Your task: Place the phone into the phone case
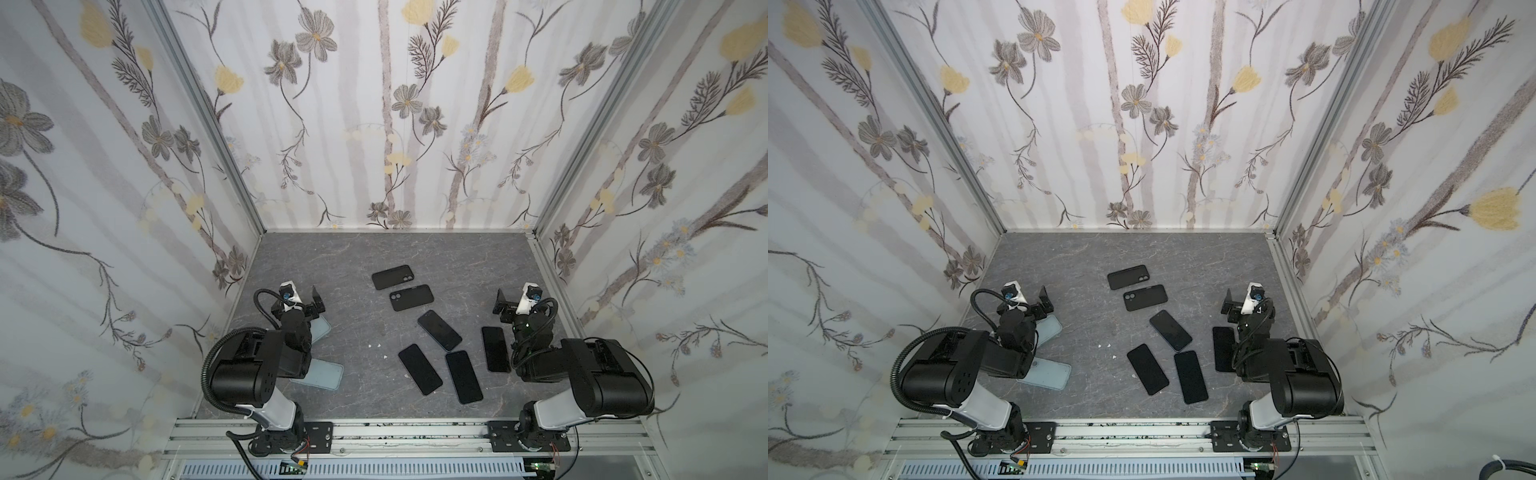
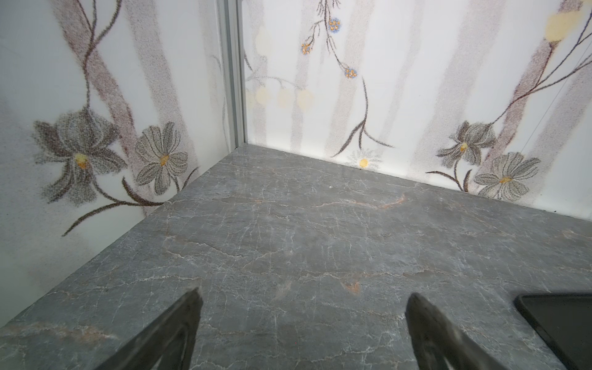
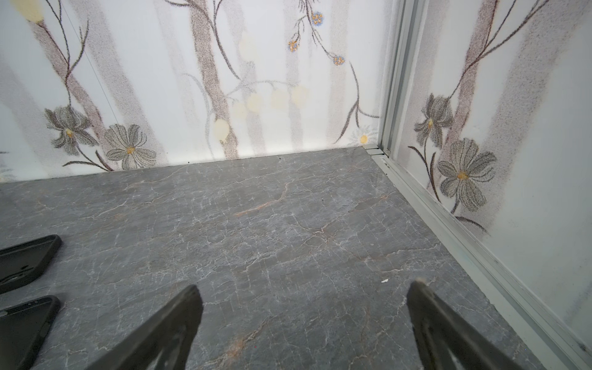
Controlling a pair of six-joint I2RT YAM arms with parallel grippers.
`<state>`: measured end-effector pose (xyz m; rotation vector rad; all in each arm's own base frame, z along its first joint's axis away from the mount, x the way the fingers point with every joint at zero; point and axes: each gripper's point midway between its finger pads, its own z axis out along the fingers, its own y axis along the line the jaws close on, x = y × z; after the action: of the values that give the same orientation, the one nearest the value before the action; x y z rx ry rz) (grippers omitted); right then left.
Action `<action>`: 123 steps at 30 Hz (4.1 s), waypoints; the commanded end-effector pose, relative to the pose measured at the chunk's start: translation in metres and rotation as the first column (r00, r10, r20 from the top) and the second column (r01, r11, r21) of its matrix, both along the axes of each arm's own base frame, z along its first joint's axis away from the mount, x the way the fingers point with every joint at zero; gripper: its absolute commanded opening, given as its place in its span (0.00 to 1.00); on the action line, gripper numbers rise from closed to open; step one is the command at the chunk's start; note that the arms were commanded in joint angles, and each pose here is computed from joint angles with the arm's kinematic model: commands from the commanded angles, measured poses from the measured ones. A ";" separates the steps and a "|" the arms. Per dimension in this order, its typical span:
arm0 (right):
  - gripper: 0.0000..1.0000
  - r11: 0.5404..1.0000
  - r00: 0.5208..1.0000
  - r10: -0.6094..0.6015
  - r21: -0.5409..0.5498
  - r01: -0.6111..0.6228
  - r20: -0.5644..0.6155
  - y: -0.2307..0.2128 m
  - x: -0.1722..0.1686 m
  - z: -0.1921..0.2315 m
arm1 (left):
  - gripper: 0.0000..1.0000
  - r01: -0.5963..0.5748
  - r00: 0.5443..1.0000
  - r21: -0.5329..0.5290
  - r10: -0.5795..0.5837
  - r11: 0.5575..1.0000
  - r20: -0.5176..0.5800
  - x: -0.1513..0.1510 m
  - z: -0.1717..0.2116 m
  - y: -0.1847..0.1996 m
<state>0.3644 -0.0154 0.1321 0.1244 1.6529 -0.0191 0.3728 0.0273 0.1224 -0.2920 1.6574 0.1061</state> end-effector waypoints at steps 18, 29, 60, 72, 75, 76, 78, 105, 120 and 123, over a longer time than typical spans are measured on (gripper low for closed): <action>1.00 1.000 0.997 -0.022 -0.003 0.022 0.072 -0.004 -0.009 0.023 | 0.99 0.046 0.997 -0.016 -0.045 0.999 0.055 0.002 0.026 -0.002; 0.99 0.994 0.995 0.082 0.077 -0.077 -0.062 0.025 -0.005 0.084 | 0.92 0.174 0.970 -0.131 -0.147 0.976 0.195 0.000 0.155 -0.038; 0.87 0.885 0.708 0.462 0.230 -0.404 -0.535 0.176 -0.080 0.095 | 0.89 0.911 0.393 -0.053 -0.900 0.409 -0.186 -0.114 0.138 -0.283; 0.88 0.897 0.610 0.420 0.208 -0.389 -0.672 0.189 -0.092 0.037 | 0.92 0.872 0.486 0.111 -0.823 0.476 -0.294 -0.112 0.116 -0.262; 0.89 0.901 0.588 0.402 0.190 -0.389 -0.702 0.192 -0.087 0.024 | 0.93 0.861 0.508 0.148 -0.813 0.486 -0.283 -0.112 0.118 -0.256; 0.89 0.900 0.579 0.399 0.184 -0.394 -0.711 0.195 -0.085 0.020 | 0.94 0.858 0.513 0.159 -0.812 0.488 -0.278 -0.113 0.120 -0.255; 0.90 0.899 0.558 0.390 0.172 -0.403 -0.732 0.198 -0.080 0.013 | 0.94 0.852 0.524 0.171 -0.808 0.495 -0.269 -0.113 0.122 -0.253; 0.97 0.745 0.251 0.238 0.011 -0.667 -0.938 0.234 -0.050 -0.078 | 0.97 0.871 0.489 0.192 -0.837 0.452 -0.246 -0.125 0.121 -0.252; 0.92 0.742 0.166 0.204 0.042 -0.669 -0.965 0.242 -0.053 -0.104 | 0.99 0.871 0.489 0.196 -0.838 0.451 -0.243 -0.127 0.120 -0.251; 0.92 0.748 0.155 0.193 0.043 -0.662 -0.969 0.241 -0.054 -0.105 | 1.00 0.872 0.486 0.193 -0.840 0.449 -0.240 -0.127 0.121 -0.251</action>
<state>0.3148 0.2276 0.0278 -0.9354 2.7956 0.0428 0.2450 -0.2222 0.2356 0.8408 1.7275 -0.4239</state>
